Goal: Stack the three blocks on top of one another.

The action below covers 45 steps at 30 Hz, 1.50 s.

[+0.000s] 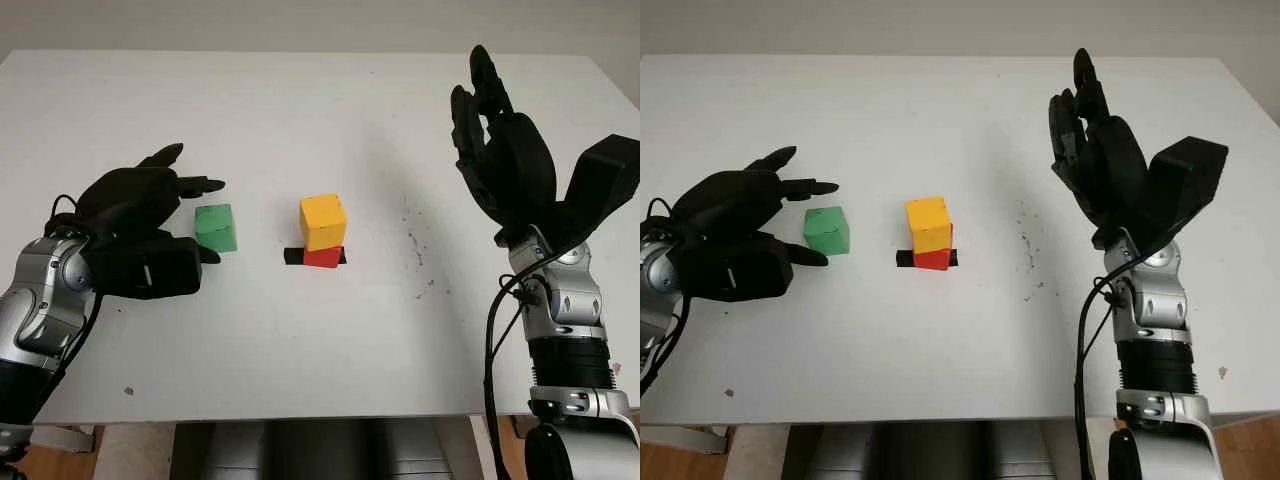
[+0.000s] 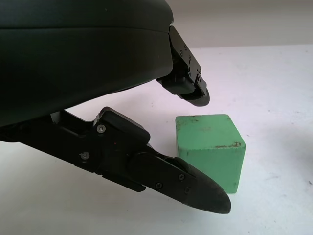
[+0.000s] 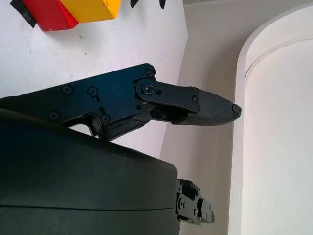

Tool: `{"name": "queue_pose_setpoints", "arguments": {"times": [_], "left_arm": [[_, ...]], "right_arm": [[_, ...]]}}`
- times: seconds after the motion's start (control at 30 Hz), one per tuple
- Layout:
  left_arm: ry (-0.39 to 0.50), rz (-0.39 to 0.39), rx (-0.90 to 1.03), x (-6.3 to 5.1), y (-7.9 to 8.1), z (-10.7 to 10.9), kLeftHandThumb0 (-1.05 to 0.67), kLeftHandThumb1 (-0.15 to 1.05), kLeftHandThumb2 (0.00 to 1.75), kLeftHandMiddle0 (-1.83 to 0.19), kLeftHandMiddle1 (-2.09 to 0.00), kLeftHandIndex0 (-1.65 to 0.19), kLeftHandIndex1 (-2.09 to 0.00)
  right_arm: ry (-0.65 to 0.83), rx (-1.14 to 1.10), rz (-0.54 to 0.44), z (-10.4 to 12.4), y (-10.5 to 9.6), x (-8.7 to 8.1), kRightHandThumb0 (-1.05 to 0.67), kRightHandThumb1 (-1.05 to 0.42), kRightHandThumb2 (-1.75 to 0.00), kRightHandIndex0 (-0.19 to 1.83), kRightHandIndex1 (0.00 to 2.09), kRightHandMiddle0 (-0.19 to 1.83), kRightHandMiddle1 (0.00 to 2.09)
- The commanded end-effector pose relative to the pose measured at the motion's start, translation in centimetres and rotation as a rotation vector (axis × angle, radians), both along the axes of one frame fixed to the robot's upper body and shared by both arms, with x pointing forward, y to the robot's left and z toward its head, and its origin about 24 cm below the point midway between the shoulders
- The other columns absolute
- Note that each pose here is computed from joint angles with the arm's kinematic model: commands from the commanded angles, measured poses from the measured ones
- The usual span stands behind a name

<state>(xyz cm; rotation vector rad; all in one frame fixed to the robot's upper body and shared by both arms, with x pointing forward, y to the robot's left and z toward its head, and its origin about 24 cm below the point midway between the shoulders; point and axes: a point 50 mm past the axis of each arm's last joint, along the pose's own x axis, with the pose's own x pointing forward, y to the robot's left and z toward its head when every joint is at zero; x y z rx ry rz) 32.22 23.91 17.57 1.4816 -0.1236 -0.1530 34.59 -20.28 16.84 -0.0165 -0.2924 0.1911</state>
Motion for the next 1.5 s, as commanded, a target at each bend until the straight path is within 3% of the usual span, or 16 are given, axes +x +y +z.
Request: {"name": "queue_pose_setpoints", "arguments": {"times": [0.0, 0.13, 0.2, 0.27, 0.53, 0.7, 0.97, 1.17, 1.47], "left_arm": [[-0.024, -0.012, 0.005, 0.0, -0.1, 0.1, -0.78, 0.96, 0.07, -0.03, -0.07, -0.53, -0.15], [-0.076, -0.026, -0.011, 0.1, -0.1, -0.1, -0.66, 1.03, 0.08, -0.12, -0.08, -0.61, -0.27], [-0.097, -0.025, -0.022, 0.2, -0.1, -0.3, -0.60, 1.04, 0.09, -0.18, -0.06, -0.46, -0.71], [-0.108, -0.025, -0.030, 0.3, 0.0, -0.5, -0.54, 1.05, 0.10, -0.20, -0.06, -0.35, -1.01], [-0.144, -0.034, -0.009, 0.4, 0.1, -0.8, -0.51, 1.05, 0.21, -0.23, -0.06, -0.17, -1.48], [-0.147, -0.019, -0.007, 0.5, 0.1, -0.9, -0.52, 1.05, 0.19, -0.22, -0.05, -0.15, -1.54], [-0.126, -0.003, -0.003, 0.4, 0.1, -1.0, -0.54, 1.05, 0.10, -0.22, -0.05, -0.23, -1.37], [-0.132, -0.011, -0.011, 0.4, -0.1, -0.5, -0.50, 1.05, 0.12, -0.23, -0.06, -0.22, -1.46], [-0.123, -0.083, -0.099, -0.1, -1.3, 4.7, -0.43, 1.04, 0.06, -0.22, -0.05, -0.21, -1.60]], "right_arm": [[-0.007, 0.003, -0.005, 0.1, -0.1, -0.2, -0.63, -1.05, -0.58, -0.19, 0.00, -0.19, 0.00], [-0.008, 0.006, -0.008, 0.2, -0.1, -0.3, -0.63, -1.05, -0.57, -0.19, 0.00, -0.19, 0.00], [-0.007, 0.008, -0.010, 0.2, -0.1, -0.3, -0.63, -1.05, -0.56, -0.19, 0.00, -0.19, 0.00], [-0.006, 0.012, -0.013, 0.2, -0.1, -0.3, -0.64, -1.05, -0.55, -0.19, 0.00, -0.19, 0.00], [0.000, 0.019, -0.015, 0.3, -0.1, -0.5, -0.62, -1.05, -0.53, -0.19, 0.00, -0.19, 0.00], [-0.005, 0.022, -0.019, 0.4, -0.1, -0.5, -0.61, -1.05, -0.53, -0.19, 0.00, -0.19, 0.00], [-0.003, 0.031, -0.017, 0.3, 0.0, -0.5, -0.59, -1.05, -0.54, -0.19, 0.00, -0.19, 0.00], [0.000, 0.017, -0.008, 0.1, 0.0, -0.5, -0.58, -1.05, -0.56, -0.19, 0.00, -0.19, 0.00], [0.020, 0.036, -0.007, -0.1, 0.3, -0.5, -0.57, -1.05, -0.53, -0.19, 0.00, -0.19, 0.00]]}}
